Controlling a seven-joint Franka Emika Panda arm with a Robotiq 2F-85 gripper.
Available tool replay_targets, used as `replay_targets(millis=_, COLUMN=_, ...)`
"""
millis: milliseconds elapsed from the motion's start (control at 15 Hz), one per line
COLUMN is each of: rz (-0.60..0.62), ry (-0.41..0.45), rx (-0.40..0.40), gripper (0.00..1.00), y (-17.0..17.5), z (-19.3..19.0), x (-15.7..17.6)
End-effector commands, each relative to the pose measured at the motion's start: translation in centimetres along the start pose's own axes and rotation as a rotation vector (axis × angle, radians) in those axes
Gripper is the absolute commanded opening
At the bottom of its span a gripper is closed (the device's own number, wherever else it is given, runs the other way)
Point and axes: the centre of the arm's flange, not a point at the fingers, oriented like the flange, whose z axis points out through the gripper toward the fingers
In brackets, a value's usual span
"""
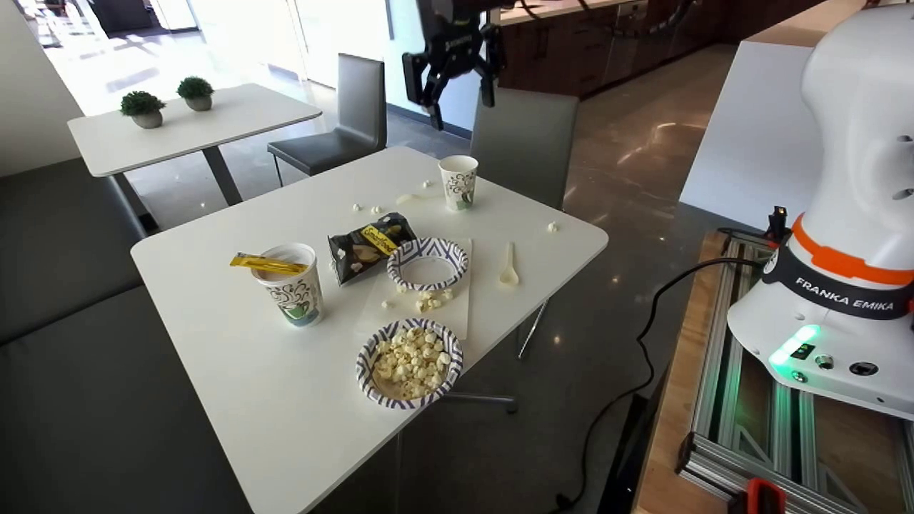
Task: Use the spoon on the table to move the content of the plate on the right into the plate on the left
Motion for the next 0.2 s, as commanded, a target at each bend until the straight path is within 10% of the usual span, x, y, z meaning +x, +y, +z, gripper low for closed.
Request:
replay_targets(millis=0, rz=-0.032, ry=0.005, rx=0.008, gripper=1.00, y=0.6, z=-1.7, x=-0.7)
replay_targets(millis=133, rz=-0.058, ry=0.018, rx=0.032, gripper=1.00, y=1.7, z=-3.6, x=-1.4)
